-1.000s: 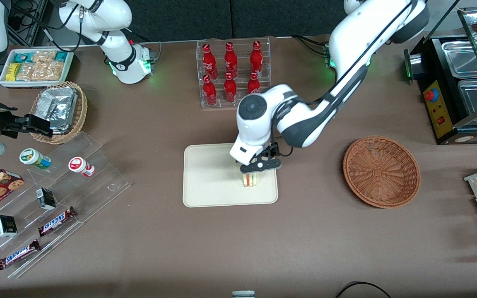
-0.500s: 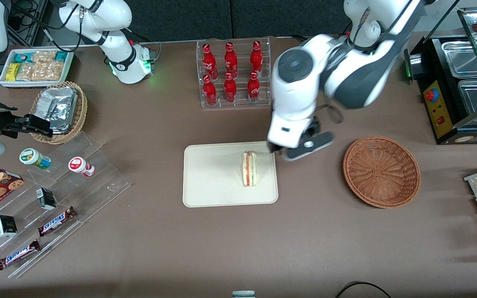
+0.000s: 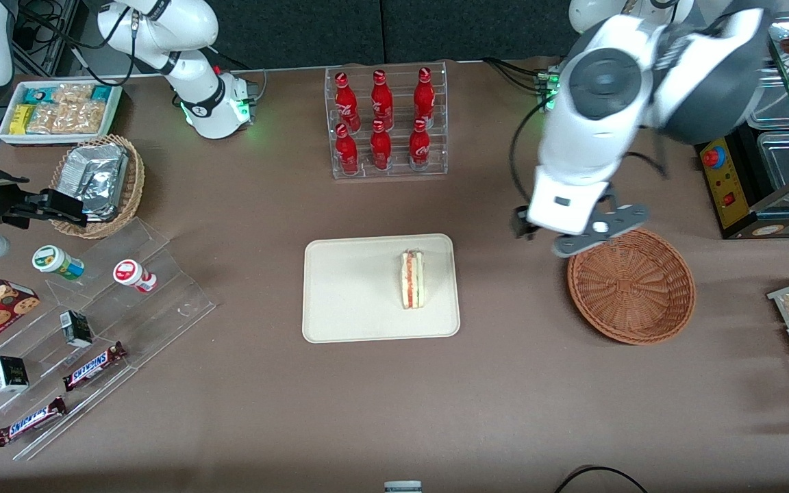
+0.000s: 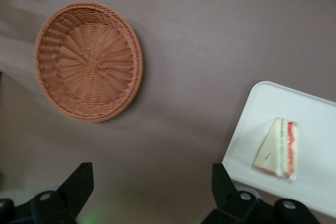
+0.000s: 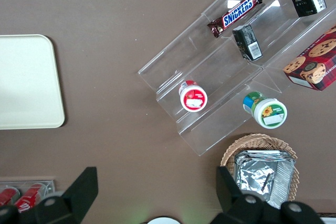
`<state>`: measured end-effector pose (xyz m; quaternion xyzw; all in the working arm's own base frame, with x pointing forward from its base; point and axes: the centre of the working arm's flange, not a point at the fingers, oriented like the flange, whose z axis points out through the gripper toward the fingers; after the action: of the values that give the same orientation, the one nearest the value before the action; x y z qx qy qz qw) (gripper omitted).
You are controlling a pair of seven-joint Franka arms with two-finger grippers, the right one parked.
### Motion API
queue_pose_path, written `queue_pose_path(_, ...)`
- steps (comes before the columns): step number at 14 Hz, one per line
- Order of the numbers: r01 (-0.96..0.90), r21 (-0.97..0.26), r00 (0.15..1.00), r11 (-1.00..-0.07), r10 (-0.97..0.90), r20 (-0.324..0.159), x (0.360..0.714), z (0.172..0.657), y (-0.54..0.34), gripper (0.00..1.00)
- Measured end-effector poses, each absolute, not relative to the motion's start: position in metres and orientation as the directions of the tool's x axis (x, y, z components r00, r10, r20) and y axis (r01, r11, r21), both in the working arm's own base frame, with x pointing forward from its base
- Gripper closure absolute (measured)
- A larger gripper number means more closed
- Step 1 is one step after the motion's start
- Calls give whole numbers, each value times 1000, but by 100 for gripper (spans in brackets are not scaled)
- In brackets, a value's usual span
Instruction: Place sandwich from basket to tray
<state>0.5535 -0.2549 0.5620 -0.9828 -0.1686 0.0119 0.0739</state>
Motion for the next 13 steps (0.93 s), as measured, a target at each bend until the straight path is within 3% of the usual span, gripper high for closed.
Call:
queue_pose_path(4, 247, -101, 965, -964, 254, -63, 556, 610, -147, 0)
queue_pose_path(13, 103, 31, 990, -994, 100, -97, 523, 644, 19, 0)
